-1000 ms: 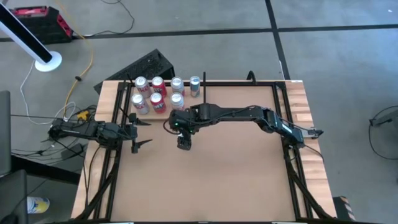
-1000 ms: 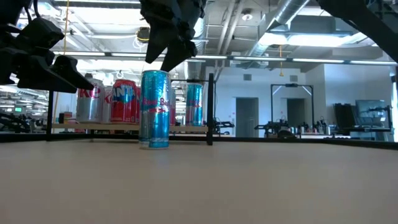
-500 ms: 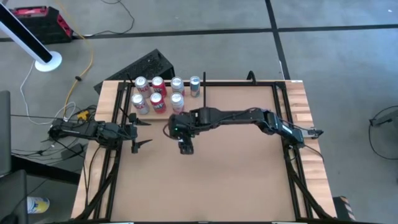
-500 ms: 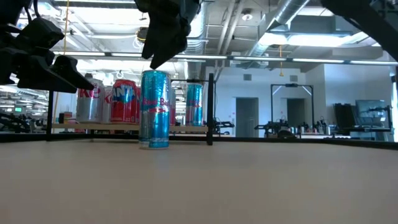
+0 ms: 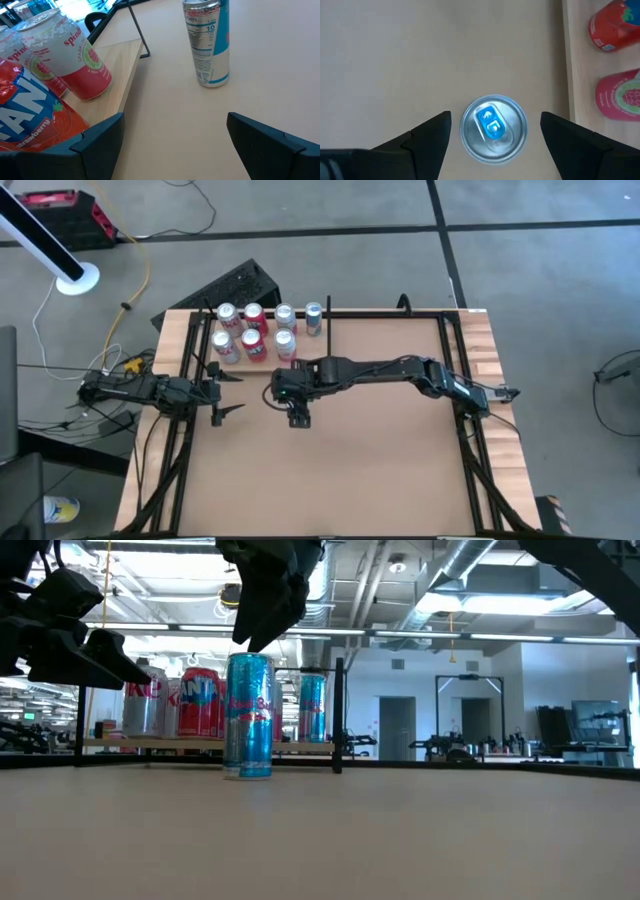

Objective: Place canned beverage on shelf
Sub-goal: Put the blue soda can on the shelf aligned with the other blue soda can

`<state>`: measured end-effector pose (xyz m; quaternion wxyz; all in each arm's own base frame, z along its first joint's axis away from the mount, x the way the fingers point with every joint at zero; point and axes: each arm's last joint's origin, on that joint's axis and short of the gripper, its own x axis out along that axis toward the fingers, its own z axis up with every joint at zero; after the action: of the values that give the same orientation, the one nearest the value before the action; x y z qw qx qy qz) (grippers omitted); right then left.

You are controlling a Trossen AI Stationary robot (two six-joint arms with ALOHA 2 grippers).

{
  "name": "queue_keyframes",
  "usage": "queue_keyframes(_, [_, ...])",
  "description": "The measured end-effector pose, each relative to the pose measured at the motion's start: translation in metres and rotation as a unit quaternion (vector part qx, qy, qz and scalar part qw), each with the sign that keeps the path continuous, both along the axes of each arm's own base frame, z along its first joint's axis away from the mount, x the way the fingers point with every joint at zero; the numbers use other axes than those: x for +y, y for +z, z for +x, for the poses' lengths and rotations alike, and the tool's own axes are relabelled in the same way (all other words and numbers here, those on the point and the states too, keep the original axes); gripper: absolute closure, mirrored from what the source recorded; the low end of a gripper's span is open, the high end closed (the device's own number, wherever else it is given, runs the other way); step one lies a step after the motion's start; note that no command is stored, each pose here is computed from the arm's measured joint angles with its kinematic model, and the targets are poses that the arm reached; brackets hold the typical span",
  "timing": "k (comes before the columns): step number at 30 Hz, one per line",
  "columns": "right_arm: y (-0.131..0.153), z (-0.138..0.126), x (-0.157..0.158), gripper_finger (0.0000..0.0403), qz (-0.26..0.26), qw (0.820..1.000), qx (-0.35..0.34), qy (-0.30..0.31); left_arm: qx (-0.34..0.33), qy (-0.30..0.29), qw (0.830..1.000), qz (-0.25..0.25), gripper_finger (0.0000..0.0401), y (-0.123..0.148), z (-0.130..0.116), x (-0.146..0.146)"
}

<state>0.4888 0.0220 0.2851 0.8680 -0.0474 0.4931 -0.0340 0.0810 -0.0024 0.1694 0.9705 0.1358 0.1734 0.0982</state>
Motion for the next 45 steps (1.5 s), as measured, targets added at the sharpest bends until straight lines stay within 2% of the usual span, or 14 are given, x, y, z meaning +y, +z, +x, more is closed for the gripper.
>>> queue_keyframes(15, [-0.003,-0.001,0.000,0.0070,0.005,1.000,0.011,-0.010,0.000,0.000,1.000,0.000,0.0065,0.000,0.000,0.000])
queue_keyframes(25, [-0.027,-0.001,0.000,0.0070,0.006,0.999,0.038,-0.014,0.000,0.000,1.000,0.000,0.0065,0.000,0.000,0.000])
queue_keyframes(33, [-0.025,0.004,0.000,0.0070,0.007,1.000,0.012,-0.014,0.000,0.000,1.000,0.000,0.0065,0.000,0.000,0.000])
queue_keyframes(39, [-0.026,0.003,0.000,0.0070,0.007,1.000,0.019,-0.013,0.000,0.000,1.000,0.000,0.0065,0.000,0.000,0.000])
queue_keyframes(45, [-0.026,0.003,0.000,0.0092,0.007,1.000,0.019,-0.012,0.000,0.000,1.000,0.000,0.0065,0.000,0.000,0.000])
